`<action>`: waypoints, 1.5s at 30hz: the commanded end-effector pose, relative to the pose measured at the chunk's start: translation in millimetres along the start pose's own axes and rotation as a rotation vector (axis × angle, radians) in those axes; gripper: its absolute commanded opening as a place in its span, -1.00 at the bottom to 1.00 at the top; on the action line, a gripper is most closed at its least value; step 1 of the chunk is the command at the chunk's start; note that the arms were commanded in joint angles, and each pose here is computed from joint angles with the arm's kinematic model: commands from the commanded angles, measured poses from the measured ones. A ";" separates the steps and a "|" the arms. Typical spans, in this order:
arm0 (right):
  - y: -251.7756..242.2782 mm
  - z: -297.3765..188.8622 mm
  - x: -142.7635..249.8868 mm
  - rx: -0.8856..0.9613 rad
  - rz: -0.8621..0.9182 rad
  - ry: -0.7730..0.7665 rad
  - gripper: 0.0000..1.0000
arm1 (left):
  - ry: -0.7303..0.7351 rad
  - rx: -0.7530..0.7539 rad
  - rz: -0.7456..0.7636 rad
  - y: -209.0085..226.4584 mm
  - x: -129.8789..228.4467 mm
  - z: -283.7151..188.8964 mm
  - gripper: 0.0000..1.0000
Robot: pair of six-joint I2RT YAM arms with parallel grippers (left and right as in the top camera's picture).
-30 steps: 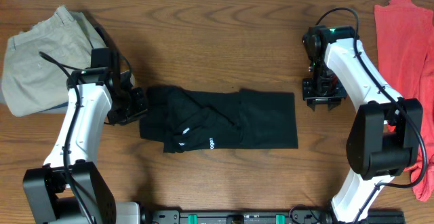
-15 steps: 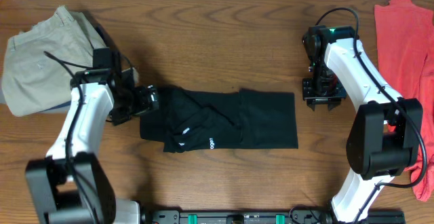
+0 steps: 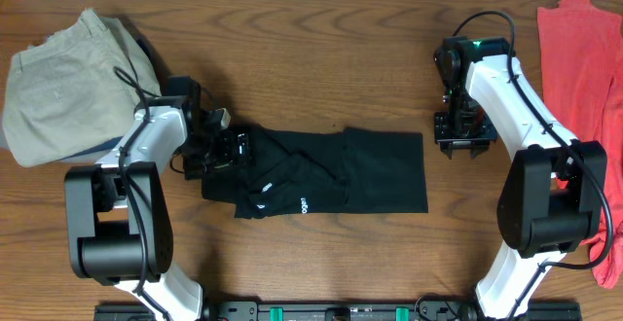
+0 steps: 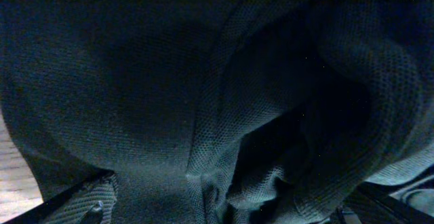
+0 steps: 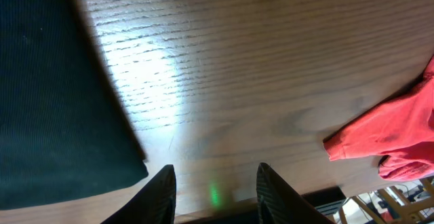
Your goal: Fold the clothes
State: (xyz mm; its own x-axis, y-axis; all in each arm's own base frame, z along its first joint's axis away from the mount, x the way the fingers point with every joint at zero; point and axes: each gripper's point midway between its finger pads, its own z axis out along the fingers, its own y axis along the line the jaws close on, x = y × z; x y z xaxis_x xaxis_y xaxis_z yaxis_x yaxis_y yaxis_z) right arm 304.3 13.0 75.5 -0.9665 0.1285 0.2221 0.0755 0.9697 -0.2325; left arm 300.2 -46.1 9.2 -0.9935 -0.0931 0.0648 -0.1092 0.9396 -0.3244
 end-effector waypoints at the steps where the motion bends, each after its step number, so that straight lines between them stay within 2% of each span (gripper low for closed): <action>1: -2.4 -4.2 2.0 -0.002 0.000 -0.014 -0.26 | 0.088 -0.041 0.021 5.7 13.4 25.3 0.91; 3: -2.4 -4.2 2.0 -0.002 0.000 -0.014 -0.26 | 0.104 -0.063 0.034 5.7 16.2 29.3 0.62; 5: -2.4 -4.2 2.2 -0.001 0.000 -0.013 -0.26 | 0.111 -0.082 0.050 4.5 17.7 31.7 0.11; 6: -2.6 -4.2 2.4 -0.001 0.000 -0.012 -0.26 | 0.113 -0.082 0.057 2.6 18.2 32.4 -0.08; 11: -2.8 -4.2 2.9 0.000 0.000 -0.010 -0.26 | 0.114 -0.083 0.061 1.1 18.7 32.3 -0.74; 13: -2.8 -4.2 3.0 0.000 -0.001 -0.010 -0.26 | 0.111 -0.098 0.029 4.5 18.1 29.1 -0.88; 17: -5.4 -4.0 2.4 0.009 -0.002 -0.012 -0.26 | 0.085 -0.182 -0.048 18.7 12.9 8.4 -0.88; 22: -16.2 -2.5 0.3 0.024 0.014 -0.011 -0.25 | 0.005 -0.297 -0.163 38.2 2.7 -38.9 -0.88; 28: -28.1 0.2 -2.5 0.013 0.027 -0.007 -0.24 | -0.062 -0.306 -0.178 25.5 -2.7 -95.1 -0.88; 34: -31.3 1.1 -5.1 0.008 0.028 -0.013 -0.23 | -0.037 -0.221 -0.112 -33.2 9.5 -116.6 -0.88; 45: -31.2 1.0 -5.8 0.007 0.028 -0.016 -0.23 | -0.069 -0.159 0.096 -150.9 23.4 -68.5 -0.87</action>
State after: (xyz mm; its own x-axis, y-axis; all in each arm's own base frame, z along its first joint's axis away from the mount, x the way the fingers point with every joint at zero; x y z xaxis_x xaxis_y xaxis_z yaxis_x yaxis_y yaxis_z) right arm 307.4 -14.5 75.2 -0.9630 0.1591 0.2176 0.1056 0.9653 -0.2387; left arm 299.1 -139.2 126.1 -0.9995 -0.0117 -0.0304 -0.0071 0.9890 -0.1478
